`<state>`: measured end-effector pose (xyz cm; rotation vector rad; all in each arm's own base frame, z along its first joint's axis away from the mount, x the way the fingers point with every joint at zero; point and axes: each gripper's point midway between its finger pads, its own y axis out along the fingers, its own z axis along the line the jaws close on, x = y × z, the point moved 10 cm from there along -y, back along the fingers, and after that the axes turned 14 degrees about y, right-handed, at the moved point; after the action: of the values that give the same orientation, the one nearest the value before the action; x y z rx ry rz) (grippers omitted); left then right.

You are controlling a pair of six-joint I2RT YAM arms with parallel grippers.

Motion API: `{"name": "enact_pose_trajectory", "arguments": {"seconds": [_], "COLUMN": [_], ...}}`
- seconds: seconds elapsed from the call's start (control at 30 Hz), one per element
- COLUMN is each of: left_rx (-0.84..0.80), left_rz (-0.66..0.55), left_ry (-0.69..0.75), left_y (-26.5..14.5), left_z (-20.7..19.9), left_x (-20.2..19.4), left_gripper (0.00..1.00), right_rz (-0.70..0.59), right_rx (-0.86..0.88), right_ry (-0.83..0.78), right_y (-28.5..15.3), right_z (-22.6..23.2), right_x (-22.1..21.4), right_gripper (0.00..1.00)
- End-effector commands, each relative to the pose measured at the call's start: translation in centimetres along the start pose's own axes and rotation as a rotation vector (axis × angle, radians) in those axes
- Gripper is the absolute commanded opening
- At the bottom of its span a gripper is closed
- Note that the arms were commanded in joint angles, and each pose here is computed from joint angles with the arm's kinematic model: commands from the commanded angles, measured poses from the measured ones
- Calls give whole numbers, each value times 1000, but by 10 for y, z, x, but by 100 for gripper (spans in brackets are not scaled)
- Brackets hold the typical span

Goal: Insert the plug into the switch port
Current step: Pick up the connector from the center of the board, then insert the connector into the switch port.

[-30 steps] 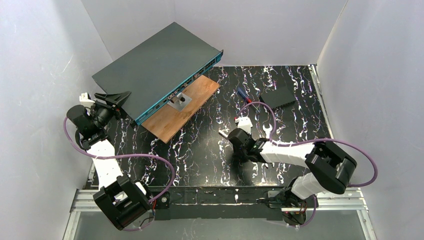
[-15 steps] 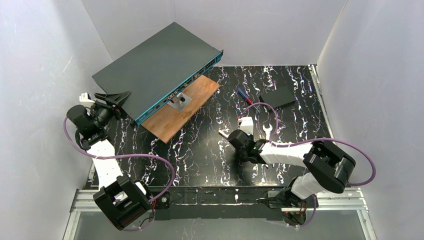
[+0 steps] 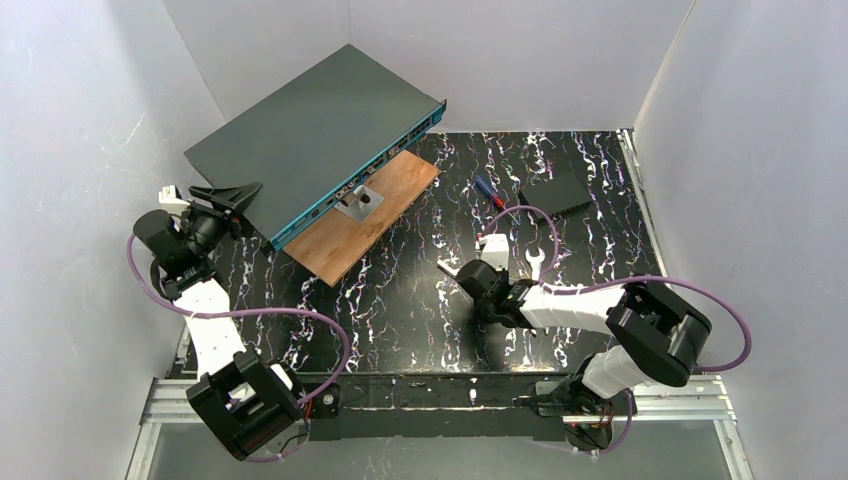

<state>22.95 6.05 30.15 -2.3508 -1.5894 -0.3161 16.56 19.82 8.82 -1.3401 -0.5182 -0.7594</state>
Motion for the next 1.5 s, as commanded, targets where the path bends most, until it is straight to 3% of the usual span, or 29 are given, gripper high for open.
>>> {"name": "enact_pose_trajectory", "arguments": {"seconds": [0.0,0.4,1.03,1.47], "left_rx": [-18,-18,-17,-18], "left_rz": [76,75,75,80], "left_ry": [34,34,35,29], "left_y": [-3,-3,-3,-3], "left_z": [7,7,7,7], "left_x": [-12,-12,-12,-11], "left_gripper": [0,0,0,0], "right_rz": [-6,-53,-88,-56], "right_rx": [-25,172,534,680], "right_ry": [-28,-240,-446,-503], "right_y": [-1,-33,-95,-111], "right_z": [-10,23,97,147], "right_x": [-1,56,148,181], "right_gripper": [17,5,2,2]}}
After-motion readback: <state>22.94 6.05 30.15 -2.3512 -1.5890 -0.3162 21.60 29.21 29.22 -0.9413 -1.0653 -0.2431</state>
